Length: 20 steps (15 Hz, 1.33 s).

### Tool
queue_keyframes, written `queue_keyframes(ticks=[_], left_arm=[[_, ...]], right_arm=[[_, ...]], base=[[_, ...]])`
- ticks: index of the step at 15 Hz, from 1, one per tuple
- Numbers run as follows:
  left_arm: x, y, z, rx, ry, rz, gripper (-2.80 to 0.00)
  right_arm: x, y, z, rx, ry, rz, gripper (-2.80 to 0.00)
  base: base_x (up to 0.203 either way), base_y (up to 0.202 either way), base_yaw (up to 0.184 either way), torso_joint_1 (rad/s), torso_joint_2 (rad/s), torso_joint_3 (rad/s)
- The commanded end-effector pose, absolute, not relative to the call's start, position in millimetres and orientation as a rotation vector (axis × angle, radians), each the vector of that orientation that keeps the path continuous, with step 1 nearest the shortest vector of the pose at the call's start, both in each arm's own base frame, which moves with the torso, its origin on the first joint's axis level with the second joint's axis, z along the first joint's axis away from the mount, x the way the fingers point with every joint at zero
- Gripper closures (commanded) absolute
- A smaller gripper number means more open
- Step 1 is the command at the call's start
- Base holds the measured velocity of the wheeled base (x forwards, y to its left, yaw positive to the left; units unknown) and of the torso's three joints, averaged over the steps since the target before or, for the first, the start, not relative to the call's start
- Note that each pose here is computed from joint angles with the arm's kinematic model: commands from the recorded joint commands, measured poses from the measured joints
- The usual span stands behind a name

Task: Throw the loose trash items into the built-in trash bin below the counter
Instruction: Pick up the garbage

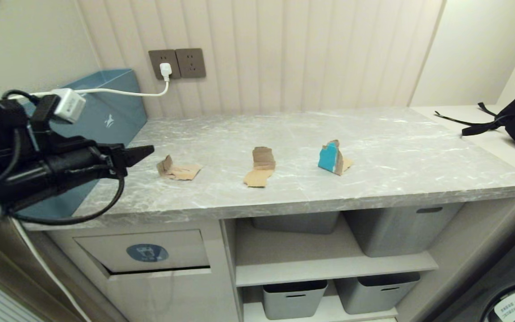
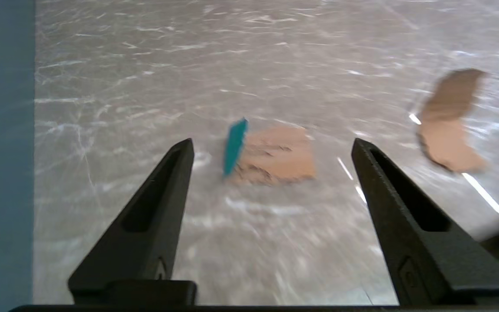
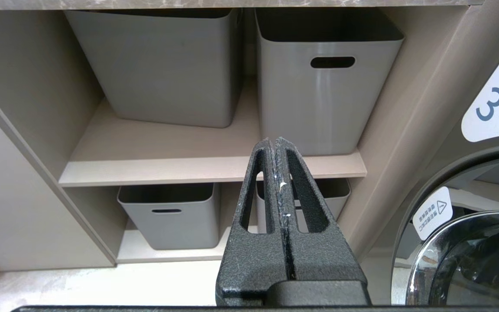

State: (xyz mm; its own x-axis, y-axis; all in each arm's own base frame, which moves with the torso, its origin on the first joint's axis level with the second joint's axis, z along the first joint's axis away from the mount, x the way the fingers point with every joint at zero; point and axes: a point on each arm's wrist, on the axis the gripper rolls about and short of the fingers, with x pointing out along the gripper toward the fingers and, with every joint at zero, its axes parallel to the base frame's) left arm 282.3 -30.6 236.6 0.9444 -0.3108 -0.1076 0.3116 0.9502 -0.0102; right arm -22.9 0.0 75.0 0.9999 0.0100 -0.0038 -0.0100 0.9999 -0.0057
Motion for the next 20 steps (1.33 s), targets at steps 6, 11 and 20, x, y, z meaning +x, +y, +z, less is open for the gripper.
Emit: queue_keyframes(ticks=[6,11,20], left_arm=[[348.6,-34.9,176.8,0.031,0.160,-0.288,-2.80],[369.0,-35.7,169.0,0.094,0.157,-0.245,-2.80],[370.8,-36.7,170.3,0.093,0.152,-0.255,0.00]], right_arm=[[-22.8,0.0,75.0,-0.006,0.005,0.011,0.00],[-22.8,0.0,75.0,-0.006,0.005,0.011,0.00],[-22.8,0.0,75.0,-0.006,0.005,0.011,0.00]], base=[[0.000,0.000,0.000,0.000,0.00,0.000],[0.000,0.000,0.000,0.000,0.00,0.000],[0.000,0.000,0.000,0.000,0.00,0.000]])
